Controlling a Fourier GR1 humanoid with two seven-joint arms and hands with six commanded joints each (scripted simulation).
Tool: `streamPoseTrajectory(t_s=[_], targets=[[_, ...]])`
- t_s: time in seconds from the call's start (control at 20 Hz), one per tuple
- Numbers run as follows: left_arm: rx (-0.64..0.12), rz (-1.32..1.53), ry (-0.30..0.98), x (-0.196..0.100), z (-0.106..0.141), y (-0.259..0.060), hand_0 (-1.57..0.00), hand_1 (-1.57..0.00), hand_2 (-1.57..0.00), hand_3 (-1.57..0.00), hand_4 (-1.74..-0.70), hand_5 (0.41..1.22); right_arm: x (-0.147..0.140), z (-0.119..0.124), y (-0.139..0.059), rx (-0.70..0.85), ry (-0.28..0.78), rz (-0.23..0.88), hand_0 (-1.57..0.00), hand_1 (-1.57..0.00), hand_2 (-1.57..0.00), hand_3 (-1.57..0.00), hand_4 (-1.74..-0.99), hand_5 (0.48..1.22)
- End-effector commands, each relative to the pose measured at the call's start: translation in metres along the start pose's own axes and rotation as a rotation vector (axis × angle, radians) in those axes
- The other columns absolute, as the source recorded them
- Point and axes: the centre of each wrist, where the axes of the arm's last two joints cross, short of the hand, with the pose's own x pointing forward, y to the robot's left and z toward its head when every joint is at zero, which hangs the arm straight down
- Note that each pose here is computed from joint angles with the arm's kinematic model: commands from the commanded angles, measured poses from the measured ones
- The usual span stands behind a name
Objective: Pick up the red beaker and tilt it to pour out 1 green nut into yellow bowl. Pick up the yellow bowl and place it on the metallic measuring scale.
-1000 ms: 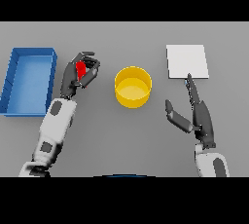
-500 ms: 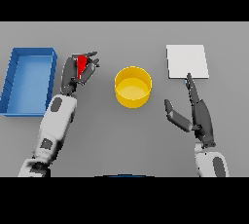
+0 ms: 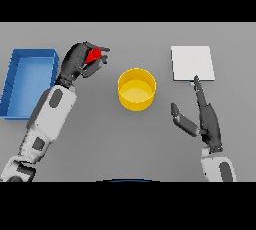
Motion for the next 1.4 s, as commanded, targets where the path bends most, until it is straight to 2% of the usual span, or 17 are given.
streamPoseTrajectory(t_s=[0.0, 0.15, 0.3, 0.45, 0.6, 0.8, 0.9, 1.15, 1.35], targets=[[-0.019, -0.027, -0.002, 0.004, 0.001, 0.000, -1.56, -1.56, -1.56, -1.55, -1.74, 1.127, 0.001, 0.000, 0.000, 0.006, -0.005, 0.000, 0.00, 0.00, 0.00, 0.00, -1.092, 0.667], [-0.057, -0.073, -0.014, 0.010, 0.006, -0.001, -1.56, -1.56, -1.56, -1.55, -1.74, 1.136, 0.000, 0.000, 0.002, 0.011, 0.006, 0.003, 0.00, 0.00, 0.00, 0.00, -1.092, 0.664], [-0.142, -0.273, -0.028, 0.029, -0.008, 0.001, -1.57, -1.57, -1.57, -1.56, -1.74, 1.152, 0.004, -0.002, 0.001, 0.018, -0.017, -0.005, 0.00, 0.00, 0.00, 0.00, -1.086, 0.679], [-0.261, -0.505, -0.099, 0.050, -0.023, 0.002, -1.57, -1.57, -1.57, -1.57, -1.74, 1.177, 0.005, -0.001, 0.003, 0.024, -0.020, 0.002, 0.00, 0.00, 0.00, 0.00, -1.056, 0.692], [-0.385, -0.706, -0.145, 0.066, -0.036, -0.001, -1.57, -1.57, -1.57, -1.57, -1.74, 1.199, 0.006, 0.001, 0.003, 0.022, -0.017, 0.002, 0.00, 0.00, 0.00, 0.00, -1.068, 0.689], [-0.528, -0.957, -0.180, 0.088, -0.051, -0.009, -1.57, -1.57, -1.57, -1.57, -1.58, 1.212, 0.002, -0.001, 0.003, 0.029, -0.011, -0.015, 0.00, 0.00, 0.00, 0.00, -1.063, 0.681], [-0.586, -1.055, -0.178, 0.093, -0.055, -0.017, -1.57, -1.57, -1.57, -1.57, -1.64, 1.215, 0.002, -0.001, 0.005, 0.031, -0.002, -0.036, 0.00, 0.00, 0.00, 0.00, -1.057, 0.674], [-0.655, -1.323, -0.229, 0.104, -0.064, -0.023, -1.57, -1.57, -1.57, -1.57, -1.71, 1.219, 0.000, -0.002, 0.003, 0.049, -0.006, -0.021, 0.00, 0.00, 0.00, 0.00, -1.069, 0.689], [-0.666, -1.463, -0.256, 0.113, -0.070, -0.027, -1.57, -1.57, -1.57, -1.57, -1.73, 1.220, 0.003, 0.001, 0.006, 0.053, -0.009, -0.020, 0.00, 0.00, 0.00, 0.00, -1.060, 0.700]])
